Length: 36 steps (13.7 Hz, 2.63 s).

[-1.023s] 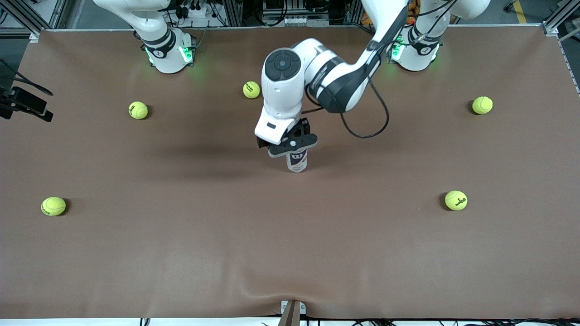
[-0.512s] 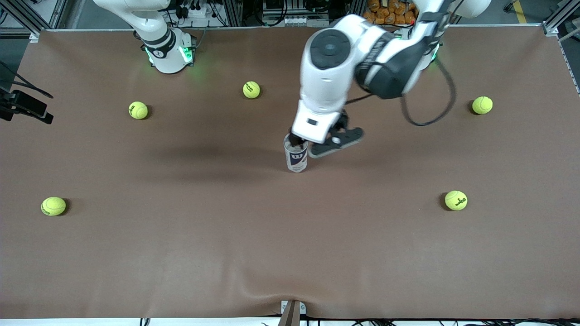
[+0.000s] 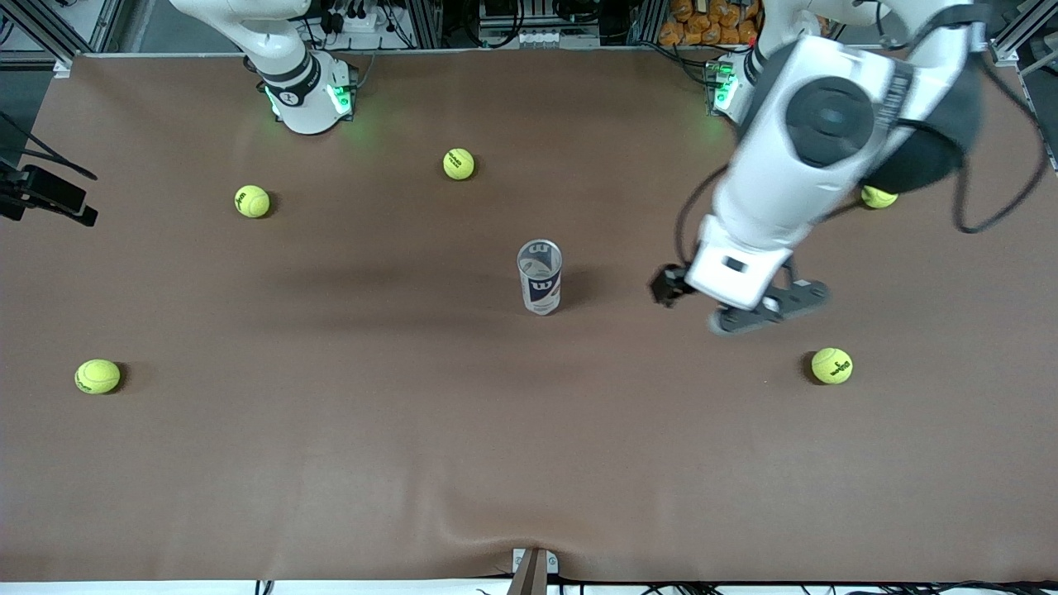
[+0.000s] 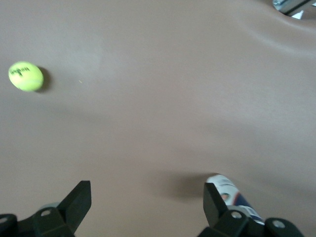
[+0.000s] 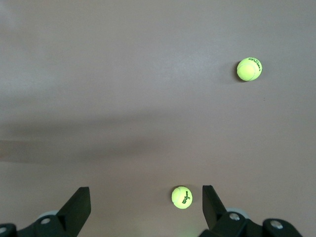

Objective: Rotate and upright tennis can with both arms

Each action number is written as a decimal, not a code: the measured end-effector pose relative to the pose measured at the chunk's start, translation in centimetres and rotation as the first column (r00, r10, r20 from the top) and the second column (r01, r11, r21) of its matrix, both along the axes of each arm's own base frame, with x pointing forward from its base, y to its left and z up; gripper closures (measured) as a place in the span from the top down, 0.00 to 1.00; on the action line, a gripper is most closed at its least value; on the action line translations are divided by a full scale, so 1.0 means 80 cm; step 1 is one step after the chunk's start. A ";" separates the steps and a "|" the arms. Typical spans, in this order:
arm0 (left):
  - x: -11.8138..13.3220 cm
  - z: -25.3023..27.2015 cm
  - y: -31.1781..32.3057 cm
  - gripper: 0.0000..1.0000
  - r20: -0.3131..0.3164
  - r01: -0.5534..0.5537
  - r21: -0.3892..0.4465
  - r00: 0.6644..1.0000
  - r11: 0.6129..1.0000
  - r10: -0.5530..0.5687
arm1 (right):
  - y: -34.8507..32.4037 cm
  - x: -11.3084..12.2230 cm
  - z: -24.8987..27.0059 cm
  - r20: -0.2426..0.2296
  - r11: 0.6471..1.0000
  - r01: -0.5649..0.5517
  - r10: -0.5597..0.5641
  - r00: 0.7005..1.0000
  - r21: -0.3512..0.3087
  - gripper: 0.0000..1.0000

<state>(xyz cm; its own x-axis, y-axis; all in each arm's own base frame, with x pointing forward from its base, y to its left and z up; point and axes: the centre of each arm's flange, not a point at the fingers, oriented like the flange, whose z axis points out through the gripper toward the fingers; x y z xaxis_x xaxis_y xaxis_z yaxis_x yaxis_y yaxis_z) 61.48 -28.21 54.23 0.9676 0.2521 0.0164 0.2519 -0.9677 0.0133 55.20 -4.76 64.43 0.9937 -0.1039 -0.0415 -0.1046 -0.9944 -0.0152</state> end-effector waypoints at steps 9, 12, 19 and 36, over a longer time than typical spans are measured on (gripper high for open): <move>0.061 0.008 0.221 1.00 -0.001 0.197 -0.029 0.980 0.980 -0.197 | 0.007 0.001 0.000 -0.001 1.000 -0.010 0.010 1.000 0.000 1.00; 0.064 0.019 0.272 1.00 0.017 0.247 -0.031 0.969 0.969 -0.247 | 0.007 0.001 -0.001 -0.001 1.000 -0.010 0.010 1.000 0.000 1.00; -0.007 0.104 0.309 1.00 0.026 0.295 -0.017 0.955 0.955 -0.294 | 0.005 0.000 -0.001 -0.001 1.000 -0.007 0.007 1.000 0.000 1.00; -0.111 0.152 0.324 1.00 0.040 0.297 0.050 0.954 0.954 -0.299 | 0.006 0.001 -0.001 0.000 1.000 -0.008 0.008 1.000 0.000 1.00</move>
<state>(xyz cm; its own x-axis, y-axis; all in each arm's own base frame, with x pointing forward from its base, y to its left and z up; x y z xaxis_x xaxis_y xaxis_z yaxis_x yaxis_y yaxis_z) 52.61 -2.26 66.35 0.9965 -0.0490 0.0674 -0.0474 -0.9986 -0.0247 55.26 -4.31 64.32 0.9945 -0.0957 -0.0420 -0.0964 -0.9952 -0.0154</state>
